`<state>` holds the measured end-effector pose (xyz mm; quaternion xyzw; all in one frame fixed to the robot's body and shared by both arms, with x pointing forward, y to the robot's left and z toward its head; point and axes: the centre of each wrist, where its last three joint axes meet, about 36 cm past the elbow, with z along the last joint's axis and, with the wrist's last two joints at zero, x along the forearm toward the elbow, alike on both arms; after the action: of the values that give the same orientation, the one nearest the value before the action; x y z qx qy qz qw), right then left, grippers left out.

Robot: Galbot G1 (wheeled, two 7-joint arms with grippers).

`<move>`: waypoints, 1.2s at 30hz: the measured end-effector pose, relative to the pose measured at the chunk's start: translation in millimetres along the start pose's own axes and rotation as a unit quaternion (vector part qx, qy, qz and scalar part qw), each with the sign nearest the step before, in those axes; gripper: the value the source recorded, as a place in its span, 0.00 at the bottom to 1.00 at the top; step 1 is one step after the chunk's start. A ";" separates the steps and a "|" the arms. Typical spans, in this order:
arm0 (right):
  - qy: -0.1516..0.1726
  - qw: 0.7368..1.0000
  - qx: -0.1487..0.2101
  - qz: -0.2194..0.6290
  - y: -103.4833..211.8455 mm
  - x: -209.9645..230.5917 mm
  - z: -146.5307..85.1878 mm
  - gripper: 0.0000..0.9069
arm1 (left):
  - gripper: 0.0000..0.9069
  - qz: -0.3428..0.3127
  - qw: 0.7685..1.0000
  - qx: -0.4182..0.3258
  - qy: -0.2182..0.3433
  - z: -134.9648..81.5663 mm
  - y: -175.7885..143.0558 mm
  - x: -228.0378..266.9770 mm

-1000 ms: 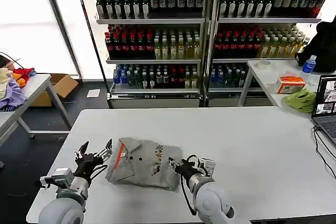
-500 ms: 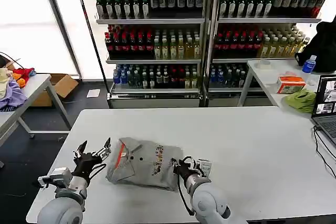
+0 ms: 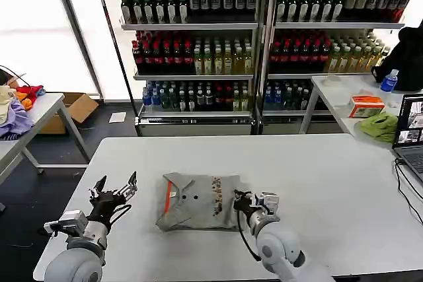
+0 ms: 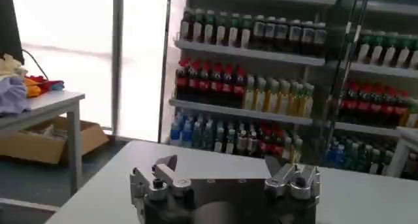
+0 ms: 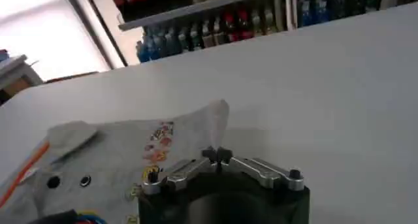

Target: Fold and organize the clothes.

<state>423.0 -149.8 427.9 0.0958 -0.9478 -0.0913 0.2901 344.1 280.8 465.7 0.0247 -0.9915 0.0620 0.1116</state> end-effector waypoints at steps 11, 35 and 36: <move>-0.019 0.997 0.055 0.056 -47.9 -13.1 -14.7 0.33 | 1.00 0.003 1.000 0.005 0.001 1.2 -3.3 3.3; -0.079 0.979 0.164 0.088 -39.7 41.6 -1.1 1.00 | 1.00 0.015 1.000 0.003 0.017 13.1 -13.1 6.0; -0.077 0.979 0.166 0.085 -37.8 43.7 1.8 1.00 | 1.00 0.015 1.000 0.003 0.017 12.9 -12.6 6.8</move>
<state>391.2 -196.4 441.1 0.0547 -0.9739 0.0855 0.2030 335.5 266.4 456.1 0.0089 -0.9896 0.0669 0.1274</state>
